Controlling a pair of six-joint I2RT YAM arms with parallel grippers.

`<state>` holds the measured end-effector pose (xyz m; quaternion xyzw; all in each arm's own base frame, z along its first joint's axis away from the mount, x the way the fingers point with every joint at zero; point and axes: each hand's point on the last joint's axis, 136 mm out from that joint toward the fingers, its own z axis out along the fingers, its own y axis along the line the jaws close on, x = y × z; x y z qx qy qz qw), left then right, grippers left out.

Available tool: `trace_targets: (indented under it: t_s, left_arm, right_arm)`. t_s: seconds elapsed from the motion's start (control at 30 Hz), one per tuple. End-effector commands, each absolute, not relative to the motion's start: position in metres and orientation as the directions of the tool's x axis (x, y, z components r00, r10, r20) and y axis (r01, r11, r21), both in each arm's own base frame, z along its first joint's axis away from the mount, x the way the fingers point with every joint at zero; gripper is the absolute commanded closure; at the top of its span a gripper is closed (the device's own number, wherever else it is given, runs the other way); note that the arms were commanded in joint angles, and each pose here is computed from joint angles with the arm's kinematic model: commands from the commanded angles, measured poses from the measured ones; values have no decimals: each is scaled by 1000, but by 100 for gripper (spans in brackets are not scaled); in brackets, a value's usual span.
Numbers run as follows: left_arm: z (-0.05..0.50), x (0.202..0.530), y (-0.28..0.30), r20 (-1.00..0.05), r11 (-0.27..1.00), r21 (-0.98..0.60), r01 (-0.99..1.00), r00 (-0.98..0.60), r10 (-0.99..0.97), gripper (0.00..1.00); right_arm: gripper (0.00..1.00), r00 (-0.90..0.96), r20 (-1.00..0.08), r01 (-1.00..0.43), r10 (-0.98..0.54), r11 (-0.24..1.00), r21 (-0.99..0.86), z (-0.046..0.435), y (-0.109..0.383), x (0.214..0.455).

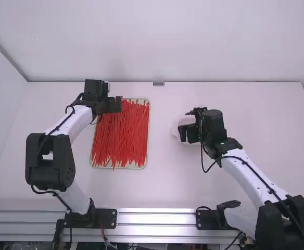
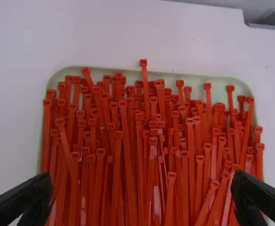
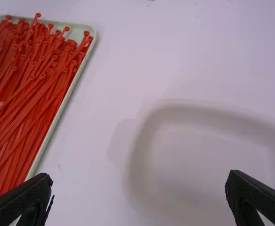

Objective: Fasten the cable tie

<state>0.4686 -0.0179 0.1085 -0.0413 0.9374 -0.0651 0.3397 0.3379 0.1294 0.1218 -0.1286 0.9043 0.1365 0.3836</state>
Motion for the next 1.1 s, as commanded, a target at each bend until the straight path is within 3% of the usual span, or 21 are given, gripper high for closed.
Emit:
trace_targets:
  t_s: [0.0,0.53,1.07]
  left_arm:
    - [110,476,-14,-638,989,-136,-57,-758,-132,1]
    - [64,487,-14,-601,989,-133,-64,-788,-132,1]
    - [49,518,-15,-680,989,-137,-47,-722,-129,3]
  right_arm:
    - [1,-648,-752,-333,-120,933,138,135,131,346]
    - [1,-651,-749,-336,-122,932,140,134,132,345]
    - [1,-656,-744,-335,-124,932,140,133,131,344]
